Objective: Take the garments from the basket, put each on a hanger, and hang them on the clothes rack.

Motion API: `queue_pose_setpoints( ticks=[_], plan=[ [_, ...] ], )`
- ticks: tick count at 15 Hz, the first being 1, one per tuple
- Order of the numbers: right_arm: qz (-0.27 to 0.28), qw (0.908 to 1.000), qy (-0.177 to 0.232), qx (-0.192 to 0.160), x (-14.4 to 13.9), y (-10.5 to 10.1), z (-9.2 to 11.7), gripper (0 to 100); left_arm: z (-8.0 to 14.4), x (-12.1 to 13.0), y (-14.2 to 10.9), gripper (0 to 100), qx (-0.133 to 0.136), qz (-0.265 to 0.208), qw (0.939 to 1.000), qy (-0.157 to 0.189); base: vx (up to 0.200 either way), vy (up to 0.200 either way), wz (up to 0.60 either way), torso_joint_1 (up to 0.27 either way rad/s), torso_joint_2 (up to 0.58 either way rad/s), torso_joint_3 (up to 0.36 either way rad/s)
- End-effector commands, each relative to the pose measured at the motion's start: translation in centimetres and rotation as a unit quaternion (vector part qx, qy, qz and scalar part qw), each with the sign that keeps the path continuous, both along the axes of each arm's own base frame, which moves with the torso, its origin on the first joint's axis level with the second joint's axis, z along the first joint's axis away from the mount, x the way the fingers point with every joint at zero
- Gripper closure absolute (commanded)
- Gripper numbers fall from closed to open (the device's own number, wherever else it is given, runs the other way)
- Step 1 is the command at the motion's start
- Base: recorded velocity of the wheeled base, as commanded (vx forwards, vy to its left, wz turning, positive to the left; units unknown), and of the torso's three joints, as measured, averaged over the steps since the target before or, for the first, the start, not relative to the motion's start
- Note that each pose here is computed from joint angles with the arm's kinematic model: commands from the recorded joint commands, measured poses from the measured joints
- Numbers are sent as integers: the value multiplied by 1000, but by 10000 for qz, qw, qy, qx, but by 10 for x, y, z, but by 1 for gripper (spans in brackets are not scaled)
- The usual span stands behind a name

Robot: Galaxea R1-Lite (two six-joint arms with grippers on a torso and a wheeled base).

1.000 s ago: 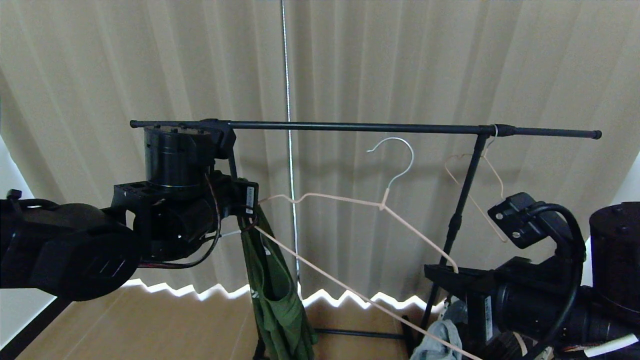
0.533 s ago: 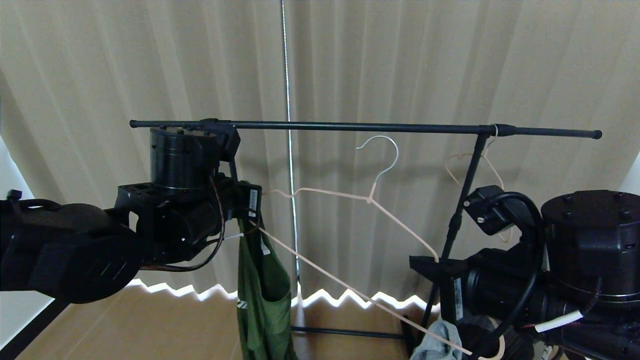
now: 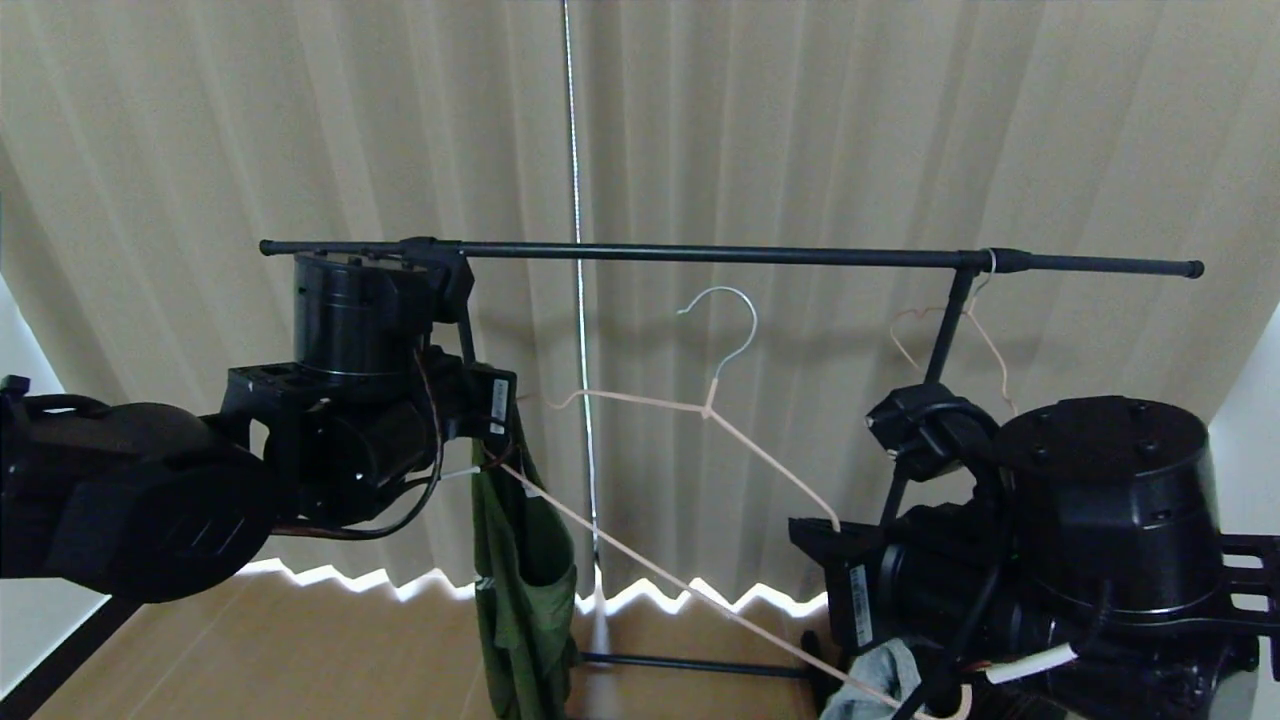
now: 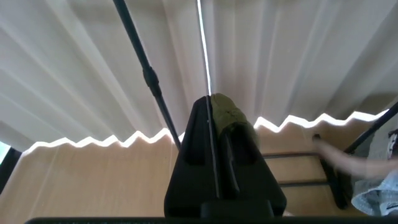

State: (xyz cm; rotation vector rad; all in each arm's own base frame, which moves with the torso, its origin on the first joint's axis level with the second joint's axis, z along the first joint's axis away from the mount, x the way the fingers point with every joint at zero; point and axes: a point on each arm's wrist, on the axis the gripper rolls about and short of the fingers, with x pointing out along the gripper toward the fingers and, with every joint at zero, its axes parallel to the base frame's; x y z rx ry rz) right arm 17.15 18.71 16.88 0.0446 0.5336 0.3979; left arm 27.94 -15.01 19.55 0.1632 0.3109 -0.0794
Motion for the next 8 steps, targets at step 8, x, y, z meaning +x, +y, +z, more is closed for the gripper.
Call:
queue_pose_setpoints(
  ticks=[8],
  plan=[
    [-379, 9993, 24, 52, 18, 5, -3, 100, 8, -6, 11, 100, 78, 238, 9997, 28, 0, 0, 0, 0, 0, 0]
  ],
)
